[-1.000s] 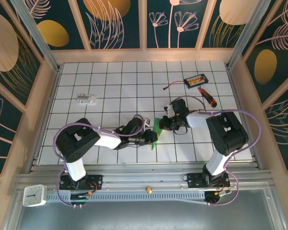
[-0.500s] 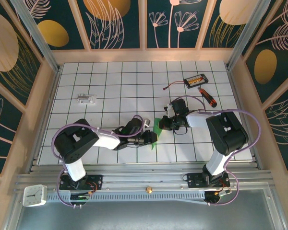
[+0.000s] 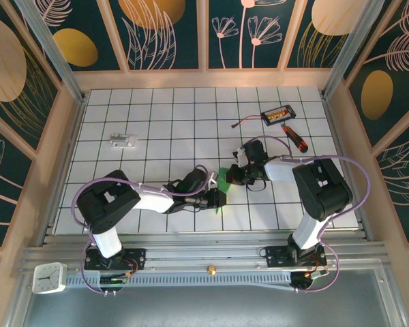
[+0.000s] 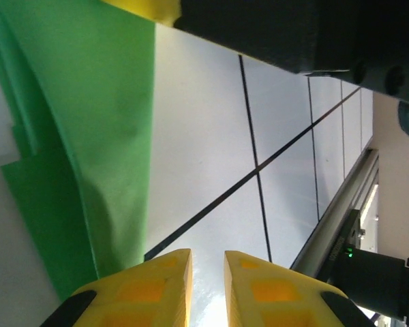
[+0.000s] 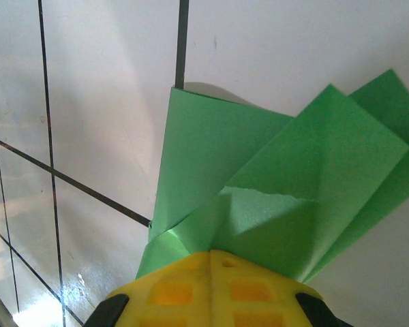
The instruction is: Fold a paper plane with a square sheet of paper (pick it up from the middle)
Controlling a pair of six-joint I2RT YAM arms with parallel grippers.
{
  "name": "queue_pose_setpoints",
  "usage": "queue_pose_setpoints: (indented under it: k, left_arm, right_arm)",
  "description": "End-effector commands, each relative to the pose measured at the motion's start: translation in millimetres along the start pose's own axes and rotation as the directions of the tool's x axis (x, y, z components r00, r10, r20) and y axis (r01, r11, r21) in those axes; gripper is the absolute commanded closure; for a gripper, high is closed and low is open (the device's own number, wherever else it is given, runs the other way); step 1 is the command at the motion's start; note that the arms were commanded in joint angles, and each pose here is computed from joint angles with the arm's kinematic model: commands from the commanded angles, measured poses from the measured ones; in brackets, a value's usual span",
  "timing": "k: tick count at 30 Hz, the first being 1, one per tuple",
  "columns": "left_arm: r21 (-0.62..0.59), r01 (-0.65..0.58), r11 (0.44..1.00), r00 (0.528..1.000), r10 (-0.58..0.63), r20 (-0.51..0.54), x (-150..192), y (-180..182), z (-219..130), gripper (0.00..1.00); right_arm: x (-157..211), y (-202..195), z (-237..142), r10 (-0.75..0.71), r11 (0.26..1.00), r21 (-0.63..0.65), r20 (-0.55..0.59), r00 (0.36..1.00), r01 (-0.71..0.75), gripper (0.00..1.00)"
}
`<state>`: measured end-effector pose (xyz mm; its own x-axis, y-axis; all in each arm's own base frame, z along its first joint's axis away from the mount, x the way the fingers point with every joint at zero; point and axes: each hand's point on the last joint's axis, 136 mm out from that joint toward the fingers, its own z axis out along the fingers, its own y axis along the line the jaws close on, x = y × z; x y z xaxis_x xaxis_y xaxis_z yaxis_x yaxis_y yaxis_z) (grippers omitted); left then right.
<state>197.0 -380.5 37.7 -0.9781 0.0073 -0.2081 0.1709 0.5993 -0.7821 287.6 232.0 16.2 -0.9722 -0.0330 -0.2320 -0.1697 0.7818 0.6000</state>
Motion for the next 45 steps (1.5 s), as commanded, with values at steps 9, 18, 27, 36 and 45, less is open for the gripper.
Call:
queue_pose_setpoints:
  k: [9, 18, 27, 36, 45]
  left_arm:
    - [-0.097, 0.037, 0.995, 0.999, -0.038, -0.007, 8, 35, -3, 0.82]
    - [-0.128, 0.033, 0.991, 0.997, -0.042, -0.068, 25, 53, -1, 0.88]
    - [-0.207, -0.023, 0.978, 0.984, -0.015, -0.178, 57, 70, -7, 0.95]
    - [-0.249, -0.064, 0.966, 0.966, -0.003, -0.26, 85, 79, -23, 0.99]
    - [-0.176, -0.079, 0.981, 0.959, 0.027, -0.281, 88, 53, -33, 1.0]
  right_arm:
    - [17, -38, 8, 0.045, 0.989, 0.144, -0.048, 0.998, -0.037, 1.0]
    - [18, -41, 9, 0.052, 0.987, 0.154, -0.054, 0.997, -0.043, 1.0]
    - [19, -45, 9, 0.057, 0.984, 0.169, -0.057, 0.997, -0.047, 1.0]
    - [20, -48, 9, 0.065, 0.983, 0.178, -0.062, 0.996, -0.053, 1.0]
    - [21, -48, 10, 0.068, 0.982, 0.181, -0.067, 0.995, -0.055, 1.0]
